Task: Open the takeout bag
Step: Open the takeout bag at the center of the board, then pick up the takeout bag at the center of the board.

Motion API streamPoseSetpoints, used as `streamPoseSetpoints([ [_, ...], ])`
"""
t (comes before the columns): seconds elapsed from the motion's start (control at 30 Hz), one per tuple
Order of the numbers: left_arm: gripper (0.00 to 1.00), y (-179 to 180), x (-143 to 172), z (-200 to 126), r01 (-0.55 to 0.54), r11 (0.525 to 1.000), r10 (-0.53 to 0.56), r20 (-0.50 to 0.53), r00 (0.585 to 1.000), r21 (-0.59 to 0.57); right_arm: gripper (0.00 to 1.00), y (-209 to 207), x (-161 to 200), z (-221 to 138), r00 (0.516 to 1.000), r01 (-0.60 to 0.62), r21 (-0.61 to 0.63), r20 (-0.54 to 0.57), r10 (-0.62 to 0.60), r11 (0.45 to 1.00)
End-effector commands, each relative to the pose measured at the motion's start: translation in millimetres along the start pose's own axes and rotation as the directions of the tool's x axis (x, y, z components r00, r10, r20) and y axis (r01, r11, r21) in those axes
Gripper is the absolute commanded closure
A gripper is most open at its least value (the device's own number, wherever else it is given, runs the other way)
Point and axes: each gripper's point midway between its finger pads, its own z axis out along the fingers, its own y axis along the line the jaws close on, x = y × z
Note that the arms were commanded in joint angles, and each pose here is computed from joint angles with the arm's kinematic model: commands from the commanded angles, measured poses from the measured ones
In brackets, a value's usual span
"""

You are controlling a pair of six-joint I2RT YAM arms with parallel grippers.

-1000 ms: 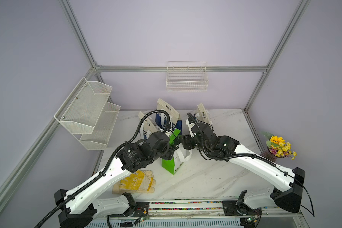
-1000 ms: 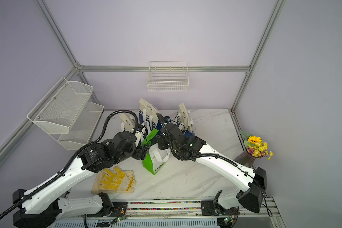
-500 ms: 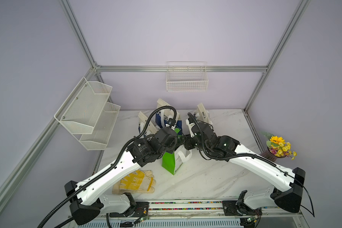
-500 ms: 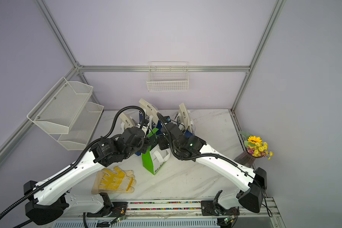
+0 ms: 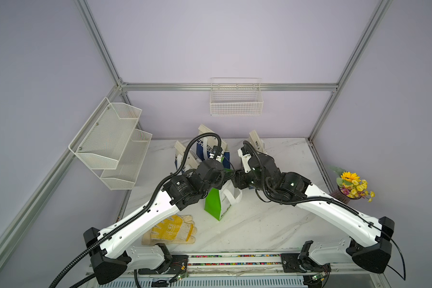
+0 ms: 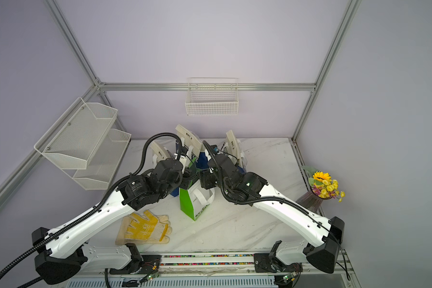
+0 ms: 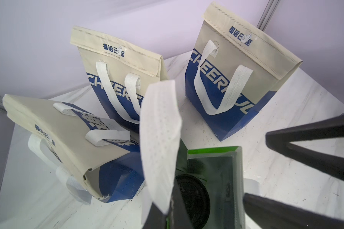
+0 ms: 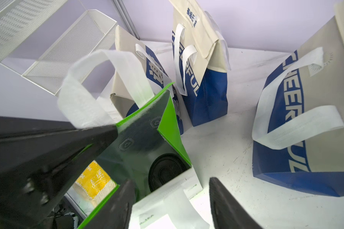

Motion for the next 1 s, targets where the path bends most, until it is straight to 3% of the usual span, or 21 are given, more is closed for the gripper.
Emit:
streamPoseSetpoints([
  [0.0, 1.0, 4, -4, -2, 0.066, 0.998, -0.066, 0.029, 0.997, 0.022, 0.35, 6, -18, -15, 0.999, 0.002, -0.049, 0.043, 0.0, 0.999],
  [0.03, 0.99, 6, -3, -1, 0.07, 0.997, -0.071, 0.028, 0.997, 0.017, 0.35, 6, -18, -15, 0.999, 0.0, -0.055, 0.044, 0.002, 0.999],
  [0.17, 0.42, 15, 2, 1, 0.081, 0.996, -0.08, 0.024, 0.996, -0.022, 0.35, 9, -20, -17, 0.999, -0.005, -0.072, 0.047, 0.009, 0.997],
  [0.3, 0.29, 16, 1, -1, 0.091, 0.996, -0.09, 0.031, 0.995, -0.023, 0.35, 8, -17, -18, 0.999, -0.007, -0.072, 0.043, 0.01, 0.997],
  [0.43, 0.26, 19, -4, -5, 0.079, 0.996, -0.078, 0.044, 0.996, -0.037, 0.35, 6, -15, -20, 0.999, -0.007, -0.071, 0.044, 0.01, 0.997],
  [0.53, 0.29, 20, -4, -3, 0.062, 0.997, -0.06, 0.037, 0.997, -0.045, 0.36, 5, -16, -23, 0.999, -0.008, -0.07, 0.052, 0.012, 0.997],
  [0.8, 0.63, 17, -1, 1, 0.055, 0.998, -0.054, 0.019, 0.998, -0.044, 0.37, 3, -15, -29, 0.998, -0.013, -0.071, 0.064, 0.018, 0.997],
  [0.97, 0.96, 19, -13, -9, 0.082, 0.996, -0.08, 0.056, 0.995, -0.028, 0.37, 5, -14, -29, 0.998, -0.006, -0.081, 0.062, 0.011, 0.997],
])
